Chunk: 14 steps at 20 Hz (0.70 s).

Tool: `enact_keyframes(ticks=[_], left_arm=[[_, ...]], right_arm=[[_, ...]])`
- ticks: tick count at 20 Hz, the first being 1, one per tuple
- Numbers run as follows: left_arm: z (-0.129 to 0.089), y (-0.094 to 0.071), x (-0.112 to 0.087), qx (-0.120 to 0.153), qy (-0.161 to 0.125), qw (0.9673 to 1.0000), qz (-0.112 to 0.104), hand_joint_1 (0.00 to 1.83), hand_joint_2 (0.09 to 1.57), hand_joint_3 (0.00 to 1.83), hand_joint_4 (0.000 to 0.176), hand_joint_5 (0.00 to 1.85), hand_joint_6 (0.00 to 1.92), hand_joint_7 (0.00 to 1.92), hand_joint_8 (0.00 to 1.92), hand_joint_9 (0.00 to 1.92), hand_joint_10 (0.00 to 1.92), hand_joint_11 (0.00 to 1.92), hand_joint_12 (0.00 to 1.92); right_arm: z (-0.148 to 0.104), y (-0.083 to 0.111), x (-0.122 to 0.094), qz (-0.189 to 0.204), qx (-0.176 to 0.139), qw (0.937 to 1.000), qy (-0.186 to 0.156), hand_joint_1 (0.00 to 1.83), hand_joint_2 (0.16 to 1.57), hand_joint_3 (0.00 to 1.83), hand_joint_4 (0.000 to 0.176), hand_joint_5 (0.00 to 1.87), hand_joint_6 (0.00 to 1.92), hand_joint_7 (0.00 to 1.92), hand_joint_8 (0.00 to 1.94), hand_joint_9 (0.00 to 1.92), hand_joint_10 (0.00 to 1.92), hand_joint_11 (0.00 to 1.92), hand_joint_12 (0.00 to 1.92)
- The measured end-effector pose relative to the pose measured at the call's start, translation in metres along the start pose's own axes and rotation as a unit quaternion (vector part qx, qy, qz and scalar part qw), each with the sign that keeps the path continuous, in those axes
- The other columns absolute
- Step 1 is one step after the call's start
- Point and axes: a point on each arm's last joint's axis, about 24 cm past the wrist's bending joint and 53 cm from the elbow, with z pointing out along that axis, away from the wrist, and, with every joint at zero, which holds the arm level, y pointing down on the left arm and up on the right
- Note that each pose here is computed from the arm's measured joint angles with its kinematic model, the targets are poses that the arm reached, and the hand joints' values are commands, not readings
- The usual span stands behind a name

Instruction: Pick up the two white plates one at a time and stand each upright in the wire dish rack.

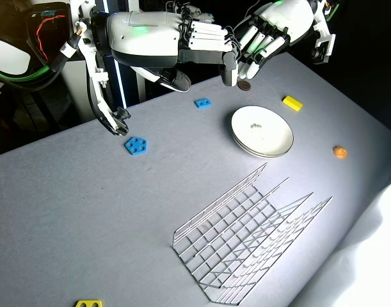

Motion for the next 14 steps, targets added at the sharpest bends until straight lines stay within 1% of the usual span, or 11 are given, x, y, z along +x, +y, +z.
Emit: enact_keyframes(ticks=[1, 2, 4, 5, 6, 7, 9, 10, 12, 13, 14], left_arm=[[0.000, 0.000, 0.002, -0.001, 0.004, 1.0000, 0.001, 0.00, 1.06, 0.13, 0.000, 0.01, 0.00, 0.01, 0.00, 0.00, 0.01, 0.00, 0.00], [0.000, 0.000, 0.002, 0.000, 0.005, 1.0000, 0.001, 0.00, 1.10, 0.04, 0.000, 0.02, 0.00, 0.03, 0.00, 0.01, 0.00, 0.00, 0.00], [-0.002, 0.000, 0.000, 0.005, 0.001, 1.0000, 0.000, 0.00, 1.11, 0.03, 0.000, 0.04, 0.01, 0.05, 0.01, 0.03, 0.01, 0.00, 0.00], [-0.003, 0.002, 0.000, 0.002, 0.002, 1.0000, 0.000, 0.00, 1.11, 0.03, 0.000, 0.04, 0.01, 0.05, 0.01, 0.03, 0.01, 0.00, 0.00], [-0.005, 0.007, 0.001, -0.004, 0.003, 1.0000, -0.007, 0.00, 1.11, 0.03, 0.000, 0.03, 0.00, 0.04, 0.00, 0.02, 0.00, 0.00, 0.00], [-0.006, 0.009, 0.001, -0.007, 0.003, 0.9999, -0.012, 0.00, 1.11, 0.03, 0.000, 0.02, 0.00, 0.02, 0.00, 0.01, 0.00, 0.00, 0.00], [-0.006, 0.011, 0.002, -0.009, 0.008, 0.9999, -0.008, 0.00, 1.10, 0.02, 0.000, 0.01, 0.00, 0.01, 0.00, 0.00, 0.00, 0.00, 0.00], [-0.006, 0.011, 0.006, -0.009, 0.018, 0.9998, -0.003, 0.00, 1.10, 0.02, 0.000, 0.02, 0.01, 0.02, 0.01, 0.00, 0.00, 0.00, 0.00], [-0.006, 0.013, 0.011, -0.010, 0.036, 0.9993, 0.010, 0.00, 1.10, 0.02, 0.000, 0.01, 0.00, 0.00, 0.00, 0.00, 0.00, 0.00, 0.00], [-0.006, 0.014, 0.011, -0.010, 0.039, 0.9991, 0.014, 0.00, 1.10, 0.01, 0.000, 0.01, 0.00, 0.00, 0.00, 0.00, 0.00, 0.00, 0.00], [-0.006, 0.016, 0.011, -0.012, 0.040, 0.9990, 0.017, 0.00, 1.10, 0.01, 0.000, 0.01, 0.00, 0.00, 0.00, 0.00, 0.00, 0.00, 0.00]], right_arm=[[0.000, 0.000, 0.001, -0.002, 0.001, 1.0000, 0.001, 0.00, 1.31, 0.10, 0.000, 0.06, 0.02, 0.07, 0.01, 0.03, 0.04, 0.00, 0.16], [0.000, -0.001, 0.001, -0.001, 0.002, 1.0000, 0.001, 0.00, 1.34, 0.02, 0.000, 0.07, 0.01, 0.07, 0.00, 0.05, 0.02, 0.00, 0.22], [0.000, 0.000, 0.000, -0.002, -0.001, 1.0000, 0.000, 0.00, 1.35, 0.01, 0.000, 0.04, 0.00, 0.05, 0.00, 0.04, 0.01, 0.00, 0.19], [0.000, 0.001, 0.000, -0.003, -0.002, 1.0000, 0.000, 0.00, 1.35, 0.01, 0.000, 0.04, 0.00, 0.05, 0.00, 0.04, 0.01, 0.00, 0.19], [0.000, 0.002, 0.001, -0.004, -0.003, 1.0000, 0.002, 0.00, 1.36, 0.00, 0.000, 0.04, 0.01, 0.06, 0.01, 0.05, 0.01, 0.00, 0.22], [0.000, 0.002, 0.001, -0.005, -0.004, 1.0000, 0.003, 0.00, 1.36, 0.00, 0.000, 0.03, 0.00, 0.05, 0.00, 0.04, 0.01, 0.00, 0.21], [0.000, 0.003, 0.002, -0.008, -0.005, 0.9999, 0.004, 0.00, 1.35, 0.00, 0.000, 0.05, 0.01, 0.07, 0.01, 0.06, 0.01, 0.00, 0.26], [0.000, 0.003, 0.002, -0.018, -0.007, 0.9998, 0.005, 0.00, 1.32, 0.00, 0.000, 0.02, 0.01, 0.01, 0.00, 0.01, 0.00, 0.00, 0.05], [0.000, 0.004, 0.002, -0.034, -0.008, 0.9994, 0.005, 0.09, 1.24, 0.00, 0.000, 0.00, 0.00, 0.00, 0.00, 0.00, 0.00, 0.00, 0.00], [0.000, 0.004, 0.003, -0.037, -0.008, 0.9993, 0.005, 0.14, 1.21, 0.00, 0.000, 0.00, 0.00, 0.00, 0.00, 0.00, 0.00, 0.00, 0.00], [0.001, 0.002, 0.005, -0.046, -0.007, 0.9988, 0.013, 0.28, 1.12, 0.00, 0.000, 0.00, 0.00, 0.00, 0.00, 0.00, 0.00, 0.00, 0.00]])
